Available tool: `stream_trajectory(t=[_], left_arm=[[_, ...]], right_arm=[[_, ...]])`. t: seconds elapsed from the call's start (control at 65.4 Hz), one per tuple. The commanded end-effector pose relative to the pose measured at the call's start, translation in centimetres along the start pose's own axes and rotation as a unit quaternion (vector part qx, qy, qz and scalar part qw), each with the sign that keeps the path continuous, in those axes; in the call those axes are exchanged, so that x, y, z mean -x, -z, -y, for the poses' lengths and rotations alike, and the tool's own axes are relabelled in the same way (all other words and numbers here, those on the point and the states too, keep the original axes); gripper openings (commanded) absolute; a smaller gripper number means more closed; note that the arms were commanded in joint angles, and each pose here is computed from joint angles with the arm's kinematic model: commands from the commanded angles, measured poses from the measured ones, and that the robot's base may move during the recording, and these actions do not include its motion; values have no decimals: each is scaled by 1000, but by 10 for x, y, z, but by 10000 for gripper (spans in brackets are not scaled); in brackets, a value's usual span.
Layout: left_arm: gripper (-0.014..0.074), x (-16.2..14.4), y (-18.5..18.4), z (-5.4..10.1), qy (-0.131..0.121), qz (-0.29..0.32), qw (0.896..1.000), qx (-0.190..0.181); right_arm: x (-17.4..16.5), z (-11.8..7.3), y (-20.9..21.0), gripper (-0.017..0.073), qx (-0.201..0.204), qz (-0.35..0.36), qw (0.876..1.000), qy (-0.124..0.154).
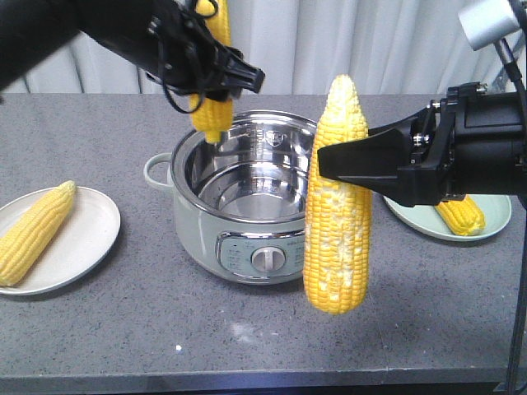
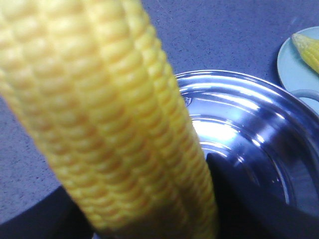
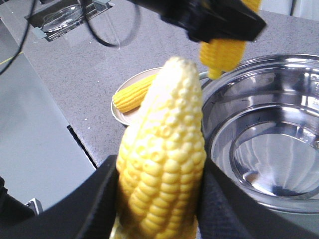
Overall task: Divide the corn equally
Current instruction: 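Lift the last corn cob out of the pot with the left gripper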
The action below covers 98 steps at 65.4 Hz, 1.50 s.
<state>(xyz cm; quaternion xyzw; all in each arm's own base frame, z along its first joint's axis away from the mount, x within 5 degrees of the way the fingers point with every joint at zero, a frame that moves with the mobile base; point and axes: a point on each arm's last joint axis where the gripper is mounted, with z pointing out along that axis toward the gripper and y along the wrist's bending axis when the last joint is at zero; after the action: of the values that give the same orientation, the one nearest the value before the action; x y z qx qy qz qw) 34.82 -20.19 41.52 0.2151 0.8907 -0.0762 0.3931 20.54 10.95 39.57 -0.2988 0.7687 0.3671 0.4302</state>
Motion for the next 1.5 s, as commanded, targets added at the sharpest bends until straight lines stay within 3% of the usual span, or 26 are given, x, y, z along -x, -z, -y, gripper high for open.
stream_trajectory(t=[0.0, 0.428, 1.132, 1.484], left_arm=[[304, 12, 58, -3, -9, 70, 997, -1], [304, -54, 114, -9, -27, 161, 987, -7], [304, -168, 168, -18, -30, 178, 983, -9], [304, -188, 177, -19, -30, 190, 981, -9]], right_arm=[[13, -9, 9, 212, 5, 43, 999, 4], [13, -9, 9, 212, 5, 43, 999, 4], [13, -9, 9, 212, 5, 43, 999, 4], [13, -9, 9, 212, 5, 43, 999, 4]])
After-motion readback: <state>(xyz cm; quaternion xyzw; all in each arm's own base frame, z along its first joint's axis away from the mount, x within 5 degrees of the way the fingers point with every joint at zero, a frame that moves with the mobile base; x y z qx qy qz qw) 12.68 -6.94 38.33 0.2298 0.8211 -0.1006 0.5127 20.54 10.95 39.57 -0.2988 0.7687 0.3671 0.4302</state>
